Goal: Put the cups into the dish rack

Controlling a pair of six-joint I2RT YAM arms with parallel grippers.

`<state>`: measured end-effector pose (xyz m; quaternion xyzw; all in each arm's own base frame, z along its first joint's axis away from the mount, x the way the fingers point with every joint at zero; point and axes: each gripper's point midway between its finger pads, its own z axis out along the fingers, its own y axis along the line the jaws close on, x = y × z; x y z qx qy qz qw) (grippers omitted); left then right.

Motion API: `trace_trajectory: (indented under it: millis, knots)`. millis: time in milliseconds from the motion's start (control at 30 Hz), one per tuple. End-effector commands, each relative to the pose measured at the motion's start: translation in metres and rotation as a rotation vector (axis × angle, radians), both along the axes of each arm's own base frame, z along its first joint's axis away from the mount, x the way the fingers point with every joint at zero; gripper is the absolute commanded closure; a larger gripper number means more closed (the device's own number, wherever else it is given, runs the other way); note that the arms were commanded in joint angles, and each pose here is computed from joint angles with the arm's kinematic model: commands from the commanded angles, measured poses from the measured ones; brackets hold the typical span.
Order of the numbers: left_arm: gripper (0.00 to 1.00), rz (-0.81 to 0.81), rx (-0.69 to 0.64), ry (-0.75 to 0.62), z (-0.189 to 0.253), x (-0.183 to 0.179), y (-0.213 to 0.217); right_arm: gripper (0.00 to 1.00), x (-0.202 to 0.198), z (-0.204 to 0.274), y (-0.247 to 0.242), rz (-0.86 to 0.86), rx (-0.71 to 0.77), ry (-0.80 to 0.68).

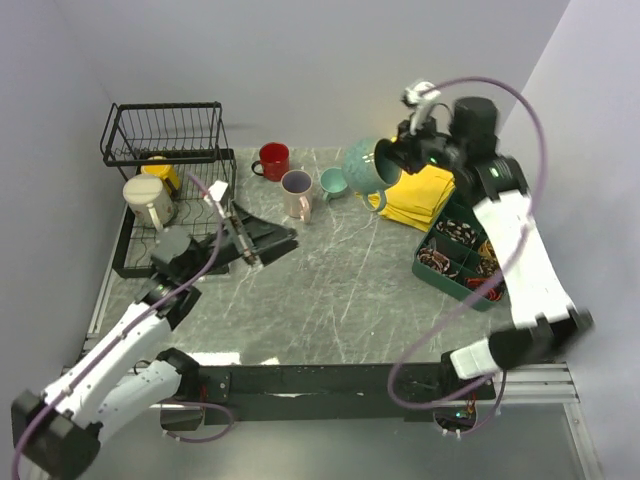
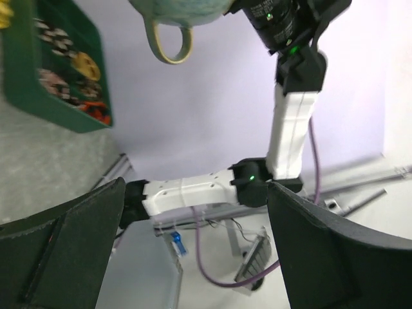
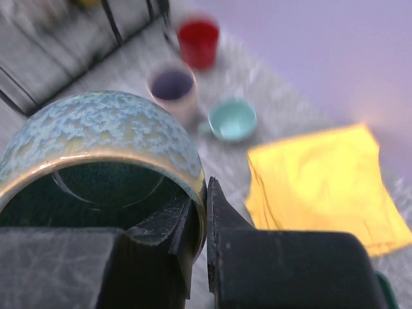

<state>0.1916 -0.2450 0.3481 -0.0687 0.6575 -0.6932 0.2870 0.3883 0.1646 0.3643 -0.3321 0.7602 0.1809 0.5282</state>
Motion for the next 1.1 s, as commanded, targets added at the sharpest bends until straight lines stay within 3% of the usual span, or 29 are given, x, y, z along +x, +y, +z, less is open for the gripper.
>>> trace_trajectory:
  millis: [0, 133, 400, 1067]
  knots:
    - [0.04, -0.048, -0.165, -0.202, 0.08, -0.01, -0.027, 1.0, -0.038, 0.087, 0.021, 0.049, 0.339, -0.204]
    - [0.04, -0.112, -0.174, -0.26, 0.104, -0.015, -0.056, 1.0, -0.095, 0.128, 0.017, 0.088, 0.541, -0.32]
    - [0.01, -0.277, -0.227, -0.274, 0.121, -0.027, -0.104, 1.0, -0.139, 0.165, 0.018, 0.171, 0.768, -0.348]
    - [0.26, -0.375, -0.22, -0.236, 0.123, -0.028, -0.137, 1.0, -0.134, 0.145, 0.018, 0.16, 0.741, -0.403]
